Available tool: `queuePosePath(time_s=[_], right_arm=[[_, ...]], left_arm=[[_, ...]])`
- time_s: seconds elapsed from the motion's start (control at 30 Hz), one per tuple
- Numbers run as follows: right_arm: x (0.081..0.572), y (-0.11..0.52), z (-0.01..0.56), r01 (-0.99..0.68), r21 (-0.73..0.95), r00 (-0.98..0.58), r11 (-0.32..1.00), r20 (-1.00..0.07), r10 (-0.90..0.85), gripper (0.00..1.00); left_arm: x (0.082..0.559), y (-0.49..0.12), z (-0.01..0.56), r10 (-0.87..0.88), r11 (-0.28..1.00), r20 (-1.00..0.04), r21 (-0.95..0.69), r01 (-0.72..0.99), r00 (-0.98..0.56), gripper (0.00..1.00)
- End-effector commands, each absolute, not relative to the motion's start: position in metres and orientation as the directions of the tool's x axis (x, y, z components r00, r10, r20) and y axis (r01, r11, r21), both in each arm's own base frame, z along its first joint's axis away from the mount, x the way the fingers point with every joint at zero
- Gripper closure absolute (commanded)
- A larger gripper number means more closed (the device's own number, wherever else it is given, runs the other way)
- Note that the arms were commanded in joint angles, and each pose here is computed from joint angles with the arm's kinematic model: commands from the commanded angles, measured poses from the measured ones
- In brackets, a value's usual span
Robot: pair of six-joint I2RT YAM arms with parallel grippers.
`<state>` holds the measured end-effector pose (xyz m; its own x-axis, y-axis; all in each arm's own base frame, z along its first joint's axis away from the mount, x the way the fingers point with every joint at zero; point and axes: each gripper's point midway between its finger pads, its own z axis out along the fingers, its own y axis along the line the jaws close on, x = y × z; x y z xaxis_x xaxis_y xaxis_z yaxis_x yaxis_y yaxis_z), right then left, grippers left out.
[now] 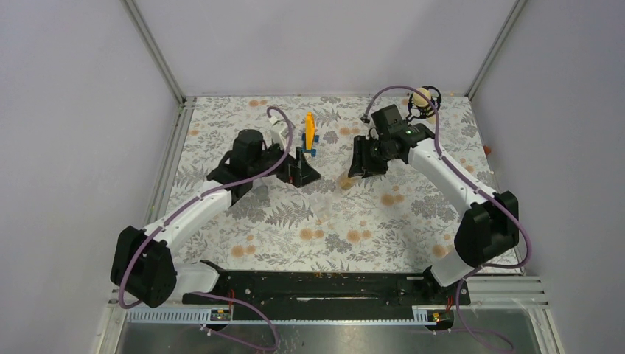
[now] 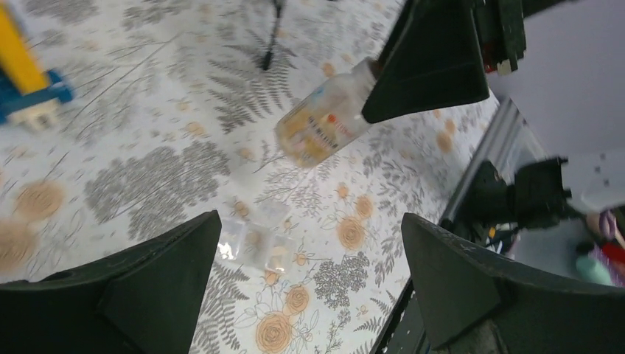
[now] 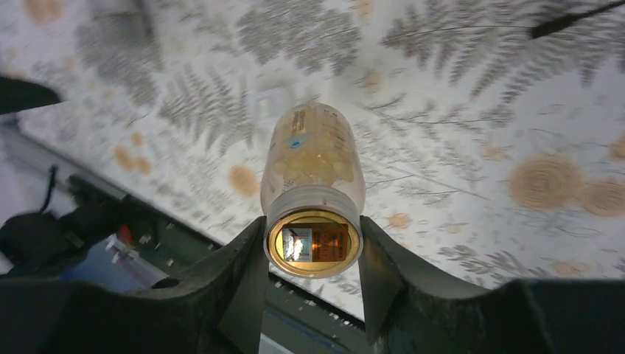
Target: Sort the pills into containers
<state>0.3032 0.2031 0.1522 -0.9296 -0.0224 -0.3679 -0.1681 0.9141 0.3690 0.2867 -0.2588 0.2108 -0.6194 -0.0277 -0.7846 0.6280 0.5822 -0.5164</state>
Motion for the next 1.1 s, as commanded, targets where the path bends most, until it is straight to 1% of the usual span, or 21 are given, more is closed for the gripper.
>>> queuePosePath(time_s=[0.0,0.03,0.17,0.3,0.47,0.53,0.67,0.77,0.8,0.83,0.9,0.97,1.0,1.03,1.07], right_arm=[[0.278,0.245,0.219,-0.381,0.599,-0.893,0.704,-0.437,-0.112,0.77],[0.273,0.249,0.227,-0.402,0.621,-0.888,0.672,-0.444,-0.121,0.77],[0.250,0.263,0.254,-0.444,0.719,-0.888,0.535,-0.434,-0.153,0.77],[0.233,0.266,0.271,-0.475,0.757,-0.878,0.449,-0.446,-0.176,0.77],[0.219,0.263,0.281,-0.502,0.759,-0.864,0.415,-0.464,-0.197,0.77],[0.213,0.261,0.283,-0.511,0.760,-0.859,0.403,-0.466,-0.212,0.76],[0.206,0.258,0.282,-0.525,0.754,-0.851,0.395,-0.475,-0.224,0.76],[0.206,0.256,0.280,-0.523,0.747,-0.852,0.411,-0.474,-0.221,0.76],[0.207,0.256,0.280,-0.523,0.746,-0.852,0.413,-0.475,-0.221,0.75],[0.207,0.256,0.280,-0.522,0.745,-0.852,0.415,-0.475,-0.220,0.75],[0.208,0.256,0.280,-0.514,0.747,-0.857,0.422,-0.469,-0.214,0.74],[0.211,0.257,0.281,-0.501,0.750,-0.864,0.431,-0.465,-0.195,0.71],[0.214,0.257,0.281,-0.497,0.748,-0.865,0.440,-0.468,-0.181,0.67],[0.217,0.257,0.280,-0.490,0.745,-0.867,0.454,-0.469,-0.165,0.56],[0.222,0.256,0.279,-0.485,0.733,-0.866,0.477,-0.479,-0.143,0.44]], left_arm=[[0.272,-0.295,0.252,0.093,0.346,-0.913,-0.344,0.873,-0.397,0.05],[0.271,-0.299,0.252,0.115,0.340,-0.910,-0.342,0.876,-0.399,0.05],[0.250,-0.318,0.247,0.204,0.228,-0.885,-0.372,0.900,-0.418,0.06],[0.226,-0.329,0.246,0.242,0.112,-0.886,-0.380,0.918,-0.396,0.06],[0.211,-0.329,0.243,0.297,0.027,-0.871,-0.402,0.915,-0.392,0.11],[0.208,-0.322,0.235,0.359,0.029,-0.849,-0.406,0.914,-0.388,0.16],[0.204,-0.321,0.231,0.389,0.022,-0.828,-0.430,0.903,-0.404,0.26],[0.203,-0.321,0.234,0.385,0.016,-0.830,-0.432,0.902,-0.404,0.28],[0.203,-0.321,0.236,0.383,0.011,-0.831,-0.433,0.902,-0.403,0.32],[0.202,-0.322,0.236,0.383,0.004,-0.831,-0.436,0.900,-0.405,0.40],[0.201,-0.324,0.237,0.381,-0.006,-0.828,-0.448,0.894,-0.412,0.61],[0.200,-0.325,0.239,0.377,-0.016,-0.826,-0.457,0.889,-0.418,0.83],[0.200,-0.326,0.240,0.370,-0.022,-0.829,-0.460,0.888,-0.420,0.95],[0.202,-0.327,0.241,0.361,-0.018,-0.830,-0.462,0.886,-0.426,1.00],[0.205,-0.329,0.242,0.347,-0.005,-0.832,-0.463,0.886,-0.432,1.00]])
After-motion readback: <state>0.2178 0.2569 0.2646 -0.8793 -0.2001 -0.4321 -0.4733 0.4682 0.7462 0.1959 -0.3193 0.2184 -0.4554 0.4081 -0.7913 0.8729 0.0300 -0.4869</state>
